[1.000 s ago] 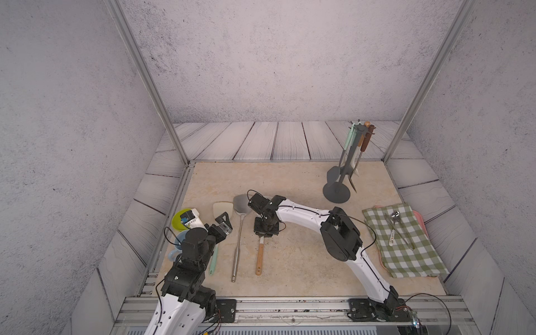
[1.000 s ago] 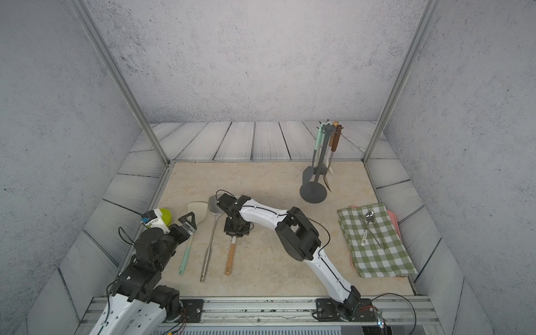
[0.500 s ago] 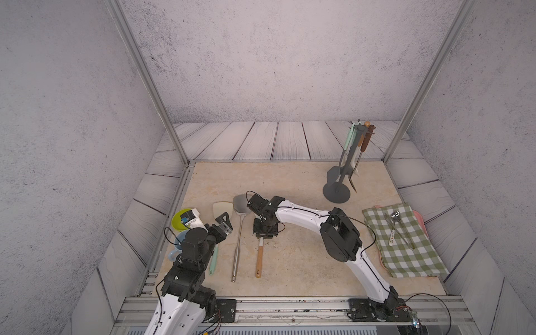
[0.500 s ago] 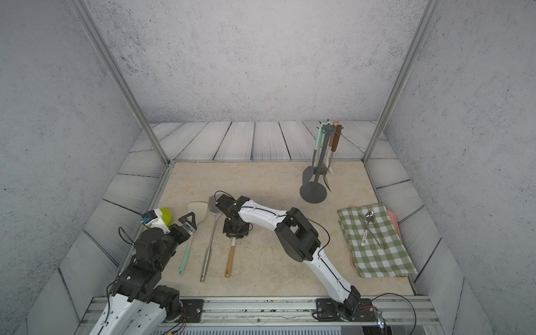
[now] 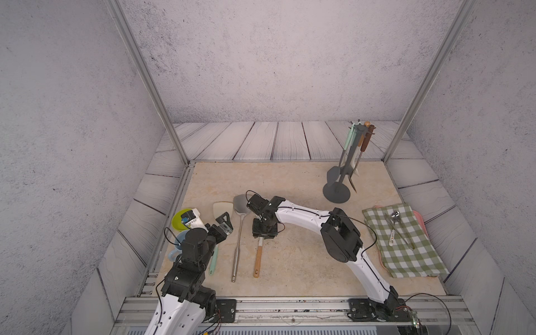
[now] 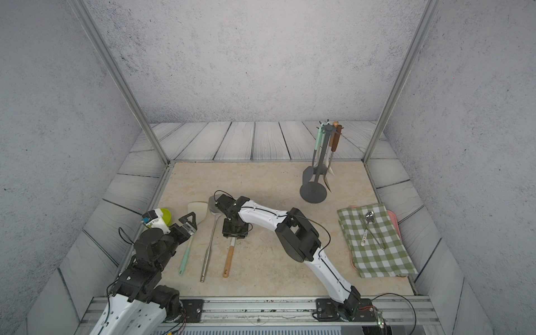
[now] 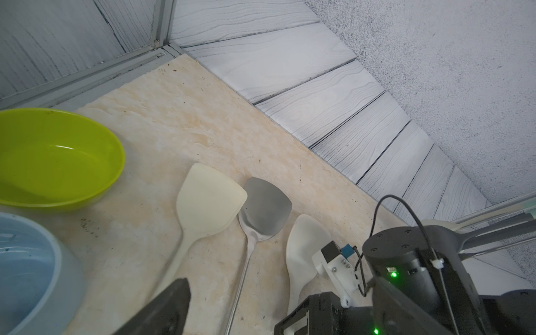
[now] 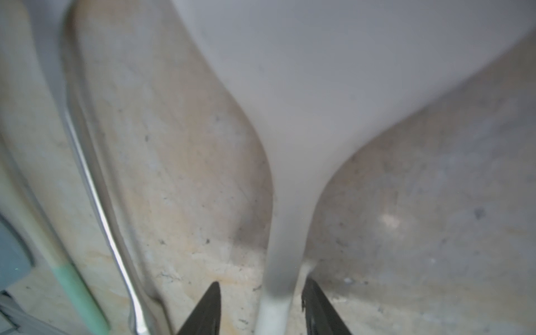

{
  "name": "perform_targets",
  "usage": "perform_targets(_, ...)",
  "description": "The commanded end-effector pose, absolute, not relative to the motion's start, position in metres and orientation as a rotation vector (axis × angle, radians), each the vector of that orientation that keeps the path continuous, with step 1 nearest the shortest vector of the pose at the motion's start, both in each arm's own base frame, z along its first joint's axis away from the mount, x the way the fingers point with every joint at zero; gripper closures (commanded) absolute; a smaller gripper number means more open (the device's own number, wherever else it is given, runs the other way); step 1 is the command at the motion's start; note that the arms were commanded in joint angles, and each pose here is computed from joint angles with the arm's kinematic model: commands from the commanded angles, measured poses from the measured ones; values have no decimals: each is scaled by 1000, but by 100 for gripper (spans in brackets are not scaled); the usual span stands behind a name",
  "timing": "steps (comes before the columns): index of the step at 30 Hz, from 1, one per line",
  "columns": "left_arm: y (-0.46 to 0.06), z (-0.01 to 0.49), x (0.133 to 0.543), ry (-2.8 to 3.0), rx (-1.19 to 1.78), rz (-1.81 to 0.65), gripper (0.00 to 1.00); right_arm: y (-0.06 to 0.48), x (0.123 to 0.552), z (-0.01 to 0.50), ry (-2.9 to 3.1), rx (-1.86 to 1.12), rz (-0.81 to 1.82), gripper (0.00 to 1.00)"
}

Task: Take the spatula off the kitchen utensil rack
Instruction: Place the spatula at the center of the board, then take off the spatula from the rack.

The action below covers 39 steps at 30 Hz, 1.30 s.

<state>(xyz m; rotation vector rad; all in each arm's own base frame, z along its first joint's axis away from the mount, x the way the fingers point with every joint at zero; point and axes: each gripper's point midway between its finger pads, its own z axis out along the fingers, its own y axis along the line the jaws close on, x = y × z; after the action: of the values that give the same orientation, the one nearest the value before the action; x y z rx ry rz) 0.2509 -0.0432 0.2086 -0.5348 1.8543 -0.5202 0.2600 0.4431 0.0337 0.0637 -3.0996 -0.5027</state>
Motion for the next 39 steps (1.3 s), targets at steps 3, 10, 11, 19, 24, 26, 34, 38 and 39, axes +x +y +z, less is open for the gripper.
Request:
perform_targets(3,-52,215,254,1833,-479,-566,1,433,261,82,-3201,140,-571,30)
perform_targets(10,-63,216,256,1828,-434,-624,1,413,253,125,-3265,270,-665,9)
perform_targets(11,-64,216,256,1829,-430,-636,1,407,249,130,-3268,303,-660,9)
perform_targets(19,-83,217,261,1841,-387,-745,1,370,225,145,-3321,531,-807,2)
perform_targets(24,-94,204,269,1878,-339,-768,1,330,242,144,-3572,673,-726,0)
perform_targets(26,-101,196,274,1913,-318,-770,1,311,252,141,-3687,710,-598,1)
perform_targets(34,-148,179,289,2042,-139,-807,1,271,253,136,-3825,1056,-508,1)
perform_targets(38,-185,175,288,2082,22,-842,1,248,262,142,-3908,993,-487,1)
perform_targets(39,-194,176,286,2085,65,-850,1,243,263,141,-3914,954,-515,1)
